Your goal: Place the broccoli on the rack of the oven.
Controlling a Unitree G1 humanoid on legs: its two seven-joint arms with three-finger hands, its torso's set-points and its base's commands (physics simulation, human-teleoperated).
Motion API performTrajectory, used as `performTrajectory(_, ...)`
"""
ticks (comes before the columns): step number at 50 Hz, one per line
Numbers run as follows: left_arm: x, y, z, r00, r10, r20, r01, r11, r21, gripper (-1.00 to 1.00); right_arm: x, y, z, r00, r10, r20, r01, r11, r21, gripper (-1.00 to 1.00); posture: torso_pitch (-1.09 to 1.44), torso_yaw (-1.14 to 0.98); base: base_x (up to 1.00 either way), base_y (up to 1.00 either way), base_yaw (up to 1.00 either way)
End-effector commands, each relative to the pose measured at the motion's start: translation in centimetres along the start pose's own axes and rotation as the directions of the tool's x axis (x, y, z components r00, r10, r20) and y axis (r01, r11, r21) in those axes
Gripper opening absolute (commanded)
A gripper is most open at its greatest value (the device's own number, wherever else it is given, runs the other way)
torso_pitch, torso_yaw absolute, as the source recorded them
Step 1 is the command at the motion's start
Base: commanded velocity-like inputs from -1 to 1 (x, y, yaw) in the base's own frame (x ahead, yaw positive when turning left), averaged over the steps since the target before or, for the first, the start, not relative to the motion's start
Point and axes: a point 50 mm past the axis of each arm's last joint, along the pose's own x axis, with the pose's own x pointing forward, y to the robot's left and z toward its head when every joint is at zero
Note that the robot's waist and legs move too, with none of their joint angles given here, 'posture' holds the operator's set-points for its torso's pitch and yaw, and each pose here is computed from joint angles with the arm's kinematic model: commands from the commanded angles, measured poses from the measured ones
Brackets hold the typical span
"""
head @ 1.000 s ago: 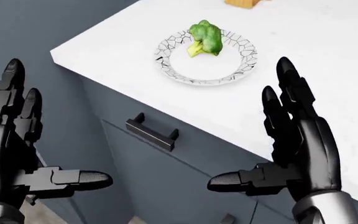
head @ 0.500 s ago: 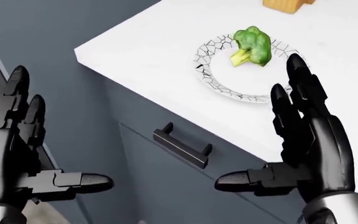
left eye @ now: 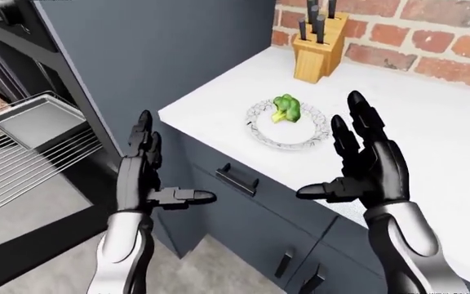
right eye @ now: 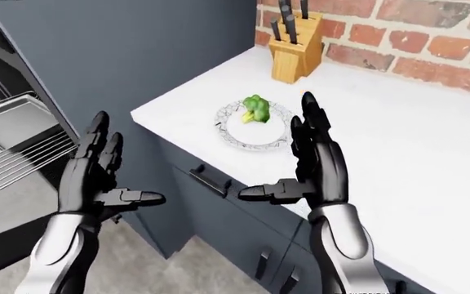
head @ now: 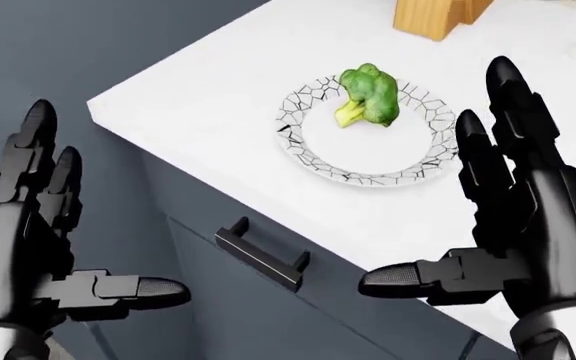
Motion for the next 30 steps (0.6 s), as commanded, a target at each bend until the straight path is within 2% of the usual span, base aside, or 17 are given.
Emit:
performTrajectory(1,-0.1,0.1,1.8,0.995,0.008,0.102,-0.009,1.000,0.011,1.00,0.0,0.4,1.4,0.996,0.028,0.087,-0.027,1.000,-0.009,1.00,0.00,0.00,0.00,0.00,0.00)
performTrajectory(14,-0.1,0.0,1.2,0.995,0.003,0.098,-0.004,1.000,0.009,1.00,-0.1,0.5,3.0,0.993,0.038,0.114,-0.034,0.999,-0.036,1.00,0.00,0.00,0.00,0.00,0.00)
performTrajectory(19,-0.2,-0.6,1.1,0.995,-0.023,0.096,0.021,1.000,0.016,1.00,-0.1,0.6,3.8,0.991,0.042,0.125,-0.036,0.998,-0.051,1.00,0.00,0.00,0.00,0.00,0.00)
performTrajectory(22,-0.2,-0.6,1.0,0.995,-0.023,0.095,0.022,1.000,0.015,1.00,0.6,0.6,4.8,0.991,0.047,0.123,-0.033,0.993,-0.110,1.00,0.00,0.00,0.00,0.00,0.00)
performTrajectory(25,-0.2,-0.7,1.2,0.995,-0.024,0.098,0.023,1.000,0.013,1.00,1.8,0.3,5.5,0.996,0.036,0.086,-0.019,0.981,-0.192,1.00,0.00,0.00,0.00,0.00,0.00)
performTrajectory(28,-0.3,-0.7,1.4,0.995,-0.024,0.099,0.023,1.000,0.013,1.00,2.8,0.0,6.4,0.997,0.030,0.070,-0.014,0.974,-0.224,1.00,0.00,0.00,0.00,0.00,0.00)
performTrajectory(30,-0.1,-0.8,1.1,0.995,-0.026,0.094,0.025,1.000,0.010,1.00,3.9,-0.4,6.6,0.998,-0.002,0.057,0.015,0.974,-0.227,1.00,0.00,0.00,0.00,0.00,0.00)
